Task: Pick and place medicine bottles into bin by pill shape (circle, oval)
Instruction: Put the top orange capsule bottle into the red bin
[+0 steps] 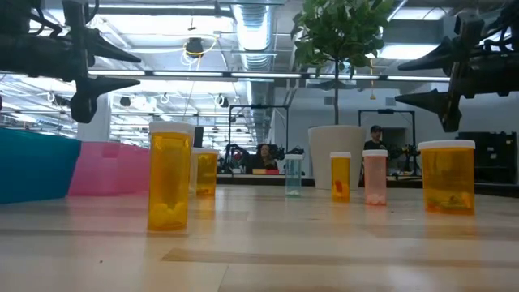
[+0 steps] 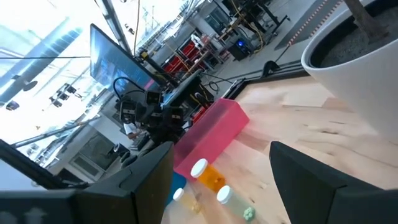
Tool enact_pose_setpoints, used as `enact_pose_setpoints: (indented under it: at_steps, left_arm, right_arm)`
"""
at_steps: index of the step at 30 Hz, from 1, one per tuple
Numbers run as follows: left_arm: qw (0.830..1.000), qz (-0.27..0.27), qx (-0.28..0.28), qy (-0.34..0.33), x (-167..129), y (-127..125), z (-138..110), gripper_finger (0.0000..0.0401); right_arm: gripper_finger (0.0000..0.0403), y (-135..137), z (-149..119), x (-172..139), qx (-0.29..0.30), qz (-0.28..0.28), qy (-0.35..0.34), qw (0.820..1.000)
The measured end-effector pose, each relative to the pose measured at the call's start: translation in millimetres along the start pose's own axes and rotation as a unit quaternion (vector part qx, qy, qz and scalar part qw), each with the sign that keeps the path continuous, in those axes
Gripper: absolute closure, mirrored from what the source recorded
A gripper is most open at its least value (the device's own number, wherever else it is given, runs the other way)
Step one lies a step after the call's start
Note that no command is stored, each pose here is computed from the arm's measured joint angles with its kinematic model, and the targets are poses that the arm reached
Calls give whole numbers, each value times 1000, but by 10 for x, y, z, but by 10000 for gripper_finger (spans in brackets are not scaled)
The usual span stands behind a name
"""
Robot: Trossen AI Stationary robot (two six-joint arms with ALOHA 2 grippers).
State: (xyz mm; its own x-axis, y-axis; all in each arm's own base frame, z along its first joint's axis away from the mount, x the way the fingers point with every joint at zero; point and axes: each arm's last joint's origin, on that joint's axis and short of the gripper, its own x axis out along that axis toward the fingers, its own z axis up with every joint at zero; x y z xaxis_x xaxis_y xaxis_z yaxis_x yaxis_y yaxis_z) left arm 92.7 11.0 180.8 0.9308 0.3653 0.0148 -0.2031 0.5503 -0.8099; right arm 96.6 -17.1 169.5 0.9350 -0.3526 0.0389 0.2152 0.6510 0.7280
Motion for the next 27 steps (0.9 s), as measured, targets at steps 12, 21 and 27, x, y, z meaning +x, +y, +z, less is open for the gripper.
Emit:
enact_pose_setpoints:
  at_steps: [12,21,27]
  left_arm:
    - [989,-146,-35,5,-32,-216,106,125]
    - [984,-166,60,-32,-5,-792,516,121]
    - [979,-91,175,59,372,-1266,671,120]
  right_arm:
    - [127,75,75,-6,53,39,-36,997]
    - [127,141,148,-21,34,52,-52,997]
    - [127,133,140,-20,30,48,-48,997]
